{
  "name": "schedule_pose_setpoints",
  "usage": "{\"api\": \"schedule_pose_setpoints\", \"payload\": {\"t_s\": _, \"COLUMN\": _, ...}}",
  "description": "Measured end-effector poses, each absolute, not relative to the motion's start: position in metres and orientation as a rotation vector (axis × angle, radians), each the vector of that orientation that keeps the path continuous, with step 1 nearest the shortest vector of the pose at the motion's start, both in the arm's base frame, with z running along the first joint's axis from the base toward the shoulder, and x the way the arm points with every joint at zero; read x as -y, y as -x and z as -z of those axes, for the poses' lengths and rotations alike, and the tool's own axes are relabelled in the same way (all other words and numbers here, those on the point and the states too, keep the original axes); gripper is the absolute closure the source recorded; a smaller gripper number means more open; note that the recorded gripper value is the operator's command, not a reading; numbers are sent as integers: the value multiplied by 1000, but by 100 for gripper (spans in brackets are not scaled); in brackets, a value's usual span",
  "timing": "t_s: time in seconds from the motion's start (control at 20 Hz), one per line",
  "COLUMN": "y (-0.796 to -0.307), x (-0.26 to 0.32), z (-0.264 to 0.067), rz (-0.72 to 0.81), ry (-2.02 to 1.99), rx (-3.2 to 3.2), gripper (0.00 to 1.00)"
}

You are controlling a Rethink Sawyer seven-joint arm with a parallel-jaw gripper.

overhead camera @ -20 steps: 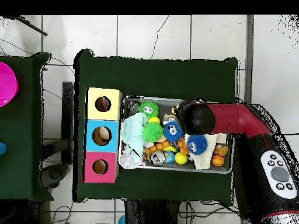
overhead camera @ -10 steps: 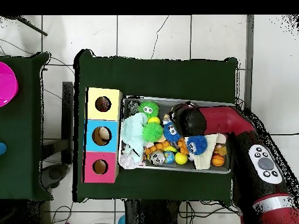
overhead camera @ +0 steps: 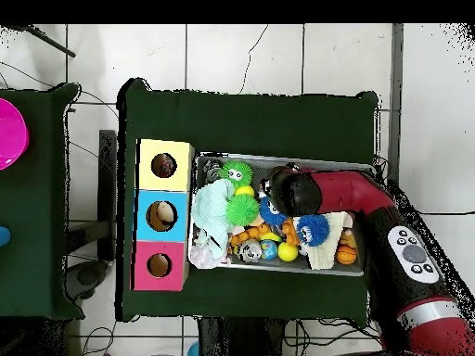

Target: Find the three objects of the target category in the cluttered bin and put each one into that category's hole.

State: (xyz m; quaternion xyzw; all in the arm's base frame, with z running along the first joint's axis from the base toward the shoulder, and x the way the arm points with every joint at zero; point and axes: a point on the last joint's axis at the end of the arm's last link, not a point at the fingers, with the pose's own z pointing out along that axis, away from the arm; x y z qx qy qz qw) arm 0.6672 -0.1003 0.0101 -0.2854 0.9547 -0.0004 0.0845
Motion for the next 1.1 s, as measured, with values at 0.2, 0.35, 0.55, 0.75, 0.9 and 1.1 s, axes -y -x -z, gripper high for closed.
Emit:
{"api": "schedule_pose_setpoints", "payload": {"t_s": 0.2, "y": -670, "x": 115, "z": -14, "rz": -16, "ry": 807, "rx": -2840, "gripper": 0}}
{"api": "schedule_pose_setpoints", "payload": {"t_s": 0.35, "y": -672, "x": 127, "z": -19, "rz": -25, "ry": 772, "rx": -2832, "gripper": 0}}
{"api": "schedule_pose_setpoints", "payload": {"t_s": 0.55, "y": -676, "x": 150, "z": -30, "rz": -18, "ry": 720, "rx": -2818, "gripper": 0}}
{"api": "schedule_pose_setpoints", "payload": {"t_s": 0.75, "y": -678, "x": 166, "z": -41, "rz": 13, "ry": 701, "rx": -2812, "gripper": 0}}
{"api": "schedule_pose_setpoints", "payload": {"t_s": 0.9, "y": -676, "x": 168, "z": -56, "rz": 89, "ry": 757, "rx": -2830, "gripper": 0}}
{"api": "schedule_pose_setpoints", "payload": {"t_s": 1.1, "y": -674, "x": 159, "z": -68, "rz": 160, "ry": 841, "rx": -2852, "gripper": 0}}
